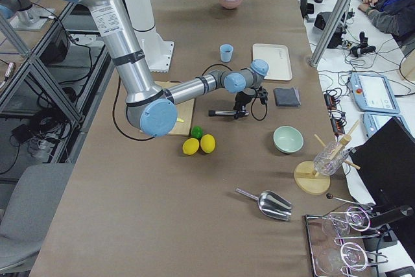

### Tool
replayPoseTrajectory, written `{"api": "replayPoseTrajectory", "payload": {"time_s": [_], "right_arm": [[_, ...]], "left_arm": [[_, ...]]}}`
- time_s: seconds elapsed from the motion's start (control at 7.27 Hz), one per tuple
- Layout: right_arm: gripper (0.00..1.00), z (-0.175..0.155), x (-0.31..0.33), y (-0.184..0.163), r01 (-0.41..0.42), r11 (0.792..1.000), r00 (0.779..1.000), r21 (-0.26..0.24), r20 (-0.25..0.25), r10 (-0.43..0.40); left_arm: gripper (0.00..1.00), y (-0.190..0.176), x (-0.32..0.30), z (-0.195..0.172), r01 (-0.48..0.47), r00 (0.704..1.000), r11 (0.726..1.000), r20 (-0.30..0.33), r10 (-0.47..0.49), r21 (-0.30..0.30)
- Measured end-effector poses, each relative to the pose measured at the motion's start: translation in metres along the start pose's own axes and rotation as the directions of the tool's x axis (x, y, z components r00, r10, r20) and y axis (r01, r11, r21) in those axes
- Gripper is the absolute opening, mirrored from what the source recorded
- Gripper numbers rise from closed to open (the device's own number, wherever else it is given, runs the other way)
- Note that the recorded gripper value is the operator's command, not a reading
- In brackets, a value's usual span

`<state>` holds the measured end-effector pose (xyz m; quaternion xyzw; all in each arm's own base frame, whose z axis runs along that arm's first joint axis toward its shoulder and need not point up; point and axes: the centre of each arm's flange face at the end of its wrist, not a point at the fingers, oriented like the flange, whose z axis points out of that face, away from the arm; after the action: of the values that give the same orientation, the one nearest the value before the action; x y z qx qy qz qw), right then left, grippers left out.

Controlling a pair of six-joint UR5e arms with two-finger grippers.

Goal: Mash ice and strawberries in cup
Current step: 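Lower the right gripper and grasp the metal pestle upright, then lift the pestle with the right gripper and carry it over the blue cup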

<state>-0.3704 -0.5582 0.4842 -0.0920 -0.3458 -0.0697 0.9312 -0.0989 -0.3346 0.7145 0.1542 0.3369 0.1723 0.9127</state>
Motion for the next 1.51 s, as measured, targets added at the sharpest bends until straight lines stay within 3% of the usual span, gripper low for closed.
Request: {"api": "replayPoseTrajectory", "payload": {"time_s": [0.41,0.69,0.96,1.24,1.38,1.51], "right_arm": [[0.0,-0.009,-0.012,0.0,0.028,0.999,1.0,0.018,0.013,-0.029],[0.0,-0.037,-0.035,0.0,0.092,0.991,0.994,0.093,0.05,-0.097],[0.0,-0.081,-0.063,0.016,0.165,0.964,0.981,0.207,0.07,-0.183],[0.0,-0.134,-0.102,0.049,0.254,0.906,0.95,0.339,0.088,-0.299],[0.0,-0.157,-0.122,0.069,0.299,0.862,0.923,0.409,0.106,-0.371],[0.0,-0.169,-0.14,0.084,0.353,0.801,0.879,0.484,0.121,-0.461]], "left_arm": [[1.0,0.0,0.0,0.0,0.002,1.0,1.0,0.0,-0.002,-0.001],[1.0,0.004,-0.003,0.004,0.011,1.0,1.0,-0.004,-0.011,-0.008],[1.0,0.009,-0.008,0.012,0.027,1.0,0.999,-0.01,-0.028,-0.021],[0.99,0.015,-0.013,0.02,0.044,0.999,0.998,-0.017,-0.045,-0.036],[0.99,0.018,-0.015,0.023,0.052,0.998,0.998,-0.021,-0.053,-0.043],[0.99,0.02,-0.016,0.026,0.057,0.998,0.997,-0.024,-0.058,-0.048]]}}
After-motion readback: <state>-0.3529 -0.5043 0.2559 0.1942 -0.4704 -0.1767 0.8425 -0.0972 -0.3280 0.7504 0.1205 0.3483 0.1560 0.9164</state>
